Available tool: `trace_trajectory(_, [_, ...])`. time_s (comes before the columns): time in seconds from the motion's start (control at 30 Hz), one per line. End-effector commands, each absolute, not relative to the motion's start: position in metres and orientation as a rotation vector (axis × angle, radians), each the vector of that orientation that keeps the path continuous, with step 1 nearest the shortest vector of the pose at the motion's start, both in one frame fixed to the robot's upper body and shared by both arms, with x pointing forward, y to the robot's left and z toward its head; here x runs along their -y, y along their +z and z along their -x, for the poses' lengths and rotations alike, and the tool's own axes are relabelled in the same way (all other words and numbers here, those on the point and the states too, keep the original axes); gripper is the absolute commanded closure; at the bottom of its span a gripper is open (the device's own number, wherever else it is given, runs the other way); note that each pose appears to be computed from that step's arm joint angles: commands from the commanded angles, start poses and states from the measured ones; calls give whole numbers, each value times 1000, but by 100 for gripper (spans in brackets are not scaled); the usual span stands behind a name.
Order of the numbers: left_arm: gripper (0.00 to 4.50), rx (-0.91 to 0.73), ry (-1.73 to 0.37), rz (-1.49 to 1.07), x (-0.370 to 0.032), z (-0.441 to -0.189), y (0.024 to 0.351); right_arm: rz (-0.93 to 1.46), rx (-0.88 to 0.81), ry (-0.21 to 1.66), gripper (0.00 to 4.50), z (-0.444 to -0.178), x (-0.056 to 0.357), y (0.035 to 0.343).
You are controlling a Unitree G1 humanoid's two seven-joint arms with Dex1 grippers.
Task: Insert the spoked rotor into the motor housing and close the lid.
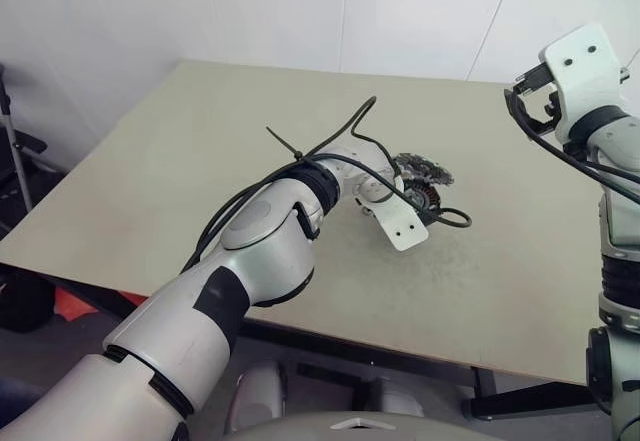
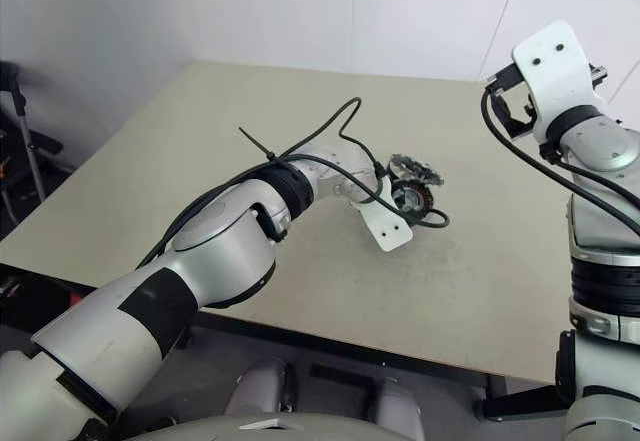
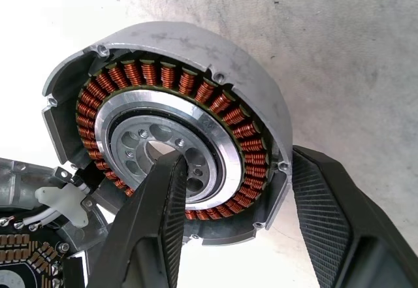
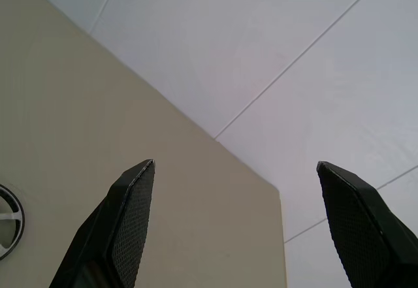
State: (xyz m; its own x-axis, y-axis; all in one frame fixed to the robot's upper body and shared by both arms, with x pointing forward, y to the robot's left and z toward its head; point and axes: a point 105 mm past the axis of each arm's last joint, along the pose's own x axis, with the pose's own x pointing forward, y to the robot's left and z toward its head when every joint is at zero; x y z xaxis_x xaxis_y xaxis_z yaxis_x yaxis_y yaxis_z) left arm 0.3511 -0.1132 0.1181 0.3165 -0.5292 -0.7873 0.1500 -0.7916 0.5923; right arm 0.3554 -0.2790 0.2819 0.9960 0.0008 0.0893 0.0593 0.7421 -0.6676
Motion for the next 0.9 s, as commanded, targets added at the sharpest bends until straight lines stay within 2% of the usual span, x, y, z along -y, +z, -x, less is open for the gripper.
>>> trace_trajectory(0.03, [248,472,-1580,-1971,147,-322,119,751,144,-75,0,-345,282,301])
trace_trajectory(0.57, [248,480,-1669,-1797,160,-300,102,741,162,-30,0,-351,271,300])
trace_trajectory(0.63, [173,485,-1671,-1783,160,-299,101,741,164,-29,0,-351,270,301])
trace_trajectory(0.77, [55,464,-1640,-1735,161,-303,101,740,167,-25,0,-352,269,301])
trace_trajectory(0.9, [55,460,-1623,-1717,159,-307,105,742,168,-16,0,-355,268,299])
